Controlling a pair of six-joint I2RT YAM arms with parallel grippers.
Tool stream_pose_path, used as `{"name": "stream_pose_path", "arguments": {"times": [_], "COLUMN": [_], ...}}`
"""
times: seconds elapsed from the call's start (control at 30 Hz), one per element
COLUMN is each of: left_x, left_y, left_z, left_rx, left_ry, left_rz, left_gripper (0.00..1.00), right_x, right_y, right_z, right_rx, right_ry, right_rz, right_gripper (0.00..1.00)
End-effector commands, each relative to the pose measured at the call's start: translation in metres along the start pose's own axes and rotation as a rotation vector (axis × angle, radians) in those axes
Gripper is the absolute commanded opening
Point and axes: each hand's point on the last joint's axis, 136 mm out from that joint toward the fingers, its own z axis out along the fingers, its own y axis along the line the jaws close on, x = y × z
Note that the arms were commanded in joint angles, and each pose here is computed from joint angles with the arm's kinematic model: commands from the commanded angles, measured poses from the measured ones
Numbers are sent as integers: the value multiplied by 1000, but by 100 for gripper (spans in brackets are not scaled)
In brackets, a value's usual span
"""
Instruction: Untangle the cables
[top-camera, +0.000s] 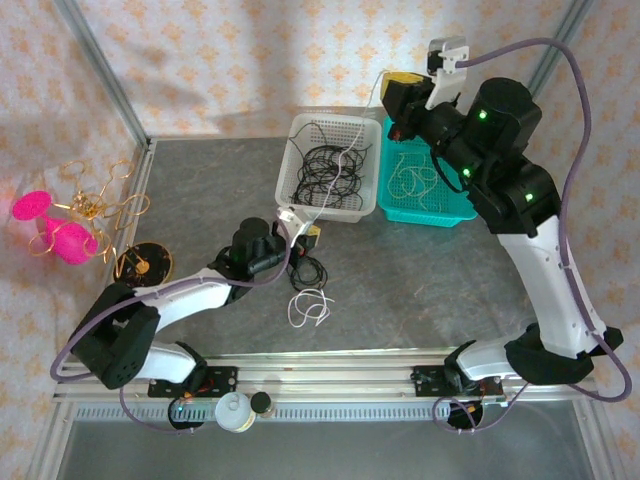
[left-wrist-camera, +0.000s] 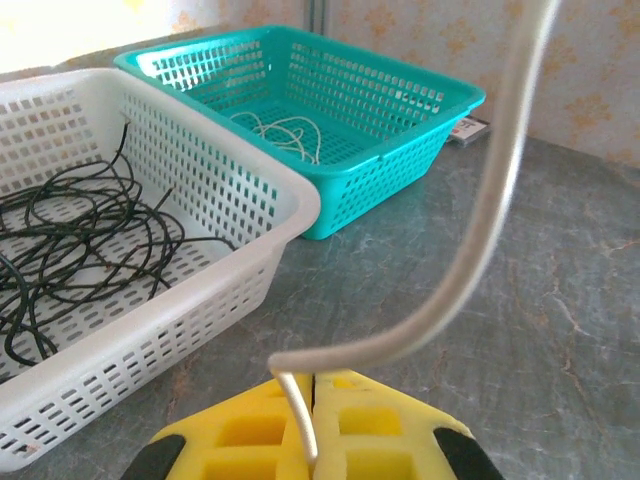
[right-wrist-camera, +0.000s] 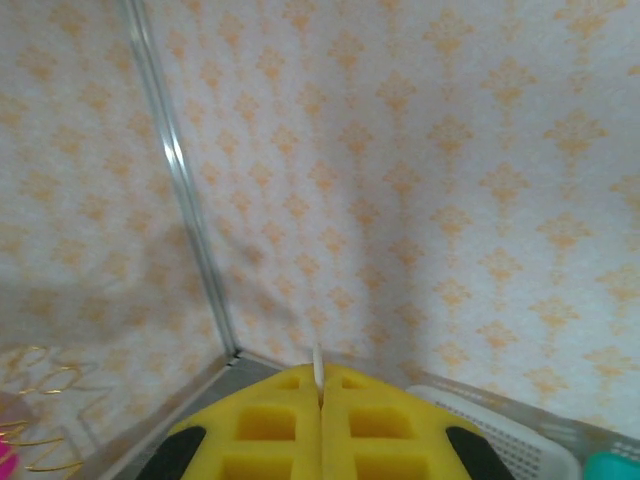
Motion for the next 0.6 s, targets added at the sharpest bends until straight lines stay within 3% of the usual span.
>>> {"name": "stream_pose_path", "arguments": {"times": [0.0,0.23,0.57], "left_x": [3,13,30], "left_y": [-6,-12,-14], "left_z": [-10,-24,-36], "left_rx": [31,36,22], "left_ry": [9,4,37], "left_rz": [0,-30,-54], "left_gripper": [0,0,0], "right_x": [-5,-10,-8], "right_y": [-27,-57,-79], "right_z": [-7,-5,9], "right_rx": [149,295,339], "right_ry": [-18,-10,16], "right_rz": [-153,-276,-347], "right_gripper": [0,0,0]}}
